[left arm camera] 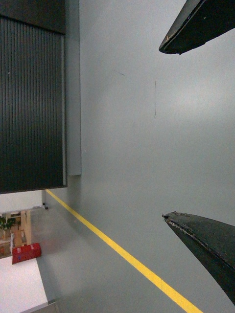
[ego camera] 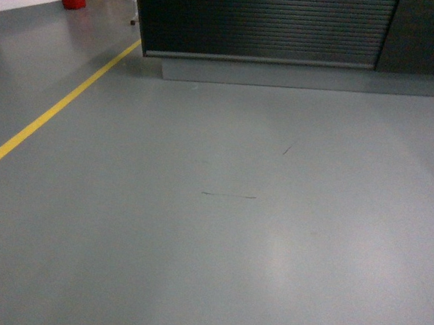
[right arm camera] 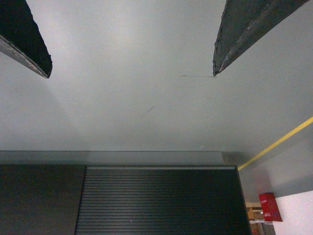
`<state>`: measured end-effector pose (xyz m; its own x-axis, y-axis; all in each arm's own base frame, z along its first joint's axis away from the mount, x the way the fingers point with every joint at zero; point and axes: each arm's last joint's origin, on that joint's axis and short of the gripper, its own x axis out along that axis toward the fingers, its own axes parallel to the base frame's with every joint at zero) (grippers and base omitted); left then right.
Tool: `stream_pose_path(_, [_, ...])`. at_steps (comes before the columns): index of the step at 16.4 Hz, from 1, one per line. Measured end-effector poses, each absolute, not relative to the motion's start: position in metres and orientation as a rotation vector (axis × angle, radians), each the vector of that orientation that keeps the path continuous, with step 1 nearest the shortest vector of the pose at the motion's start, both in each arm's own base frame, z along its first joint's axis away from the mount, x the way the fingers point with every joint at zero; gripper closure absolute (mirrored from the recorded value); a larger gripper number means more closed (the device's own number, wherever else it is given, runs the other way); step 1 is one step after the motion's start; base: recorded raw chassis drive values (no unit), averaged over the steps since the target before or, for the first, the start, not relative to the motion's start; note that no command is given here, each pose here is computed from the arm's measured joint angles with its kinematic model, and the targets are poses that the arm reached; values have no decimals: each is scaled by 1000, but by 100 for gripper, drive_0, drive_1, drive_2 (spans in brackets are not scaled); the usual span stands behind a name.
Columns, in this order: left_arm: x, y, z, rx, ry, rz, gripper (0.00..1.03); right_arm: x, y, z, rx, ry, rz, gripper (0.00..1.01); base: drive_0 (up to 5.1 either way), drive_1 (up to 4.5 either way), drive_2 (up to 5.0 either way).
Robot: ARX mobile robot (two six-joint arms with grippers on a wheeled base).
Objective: Place dark red mango on scale at checkout
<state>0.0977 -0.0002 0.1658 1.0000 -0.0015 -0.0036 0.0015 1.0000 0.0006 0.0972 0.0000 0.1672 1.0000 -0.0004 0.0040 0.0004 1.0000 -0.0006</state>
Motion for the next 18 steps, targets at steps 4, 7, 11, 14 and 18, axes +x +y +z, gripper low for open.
stream_pose_path(4, [98,0,166,1,4,-2,5,97,0,167,-1,-4,0,3,0,0,0])
stream_pose_path(7, [98,0,166,1,4,-2,5,97,0,167,-1,-4,0,3,0,0,0])
stream_pose_path(11, [98,0,166,1,4,-2,5,97,0,167,-1,-4,0,3,0,0,0])
stream_pose_path(14, [98,0,166,1,4,-2,5,97,0,167,-1,-4,0,3,1,144,-141])
stream_pose_path(18, [98,0,166,1,3,-2,5,97,0,167,-1,-3,0,3,-3,425,-432])
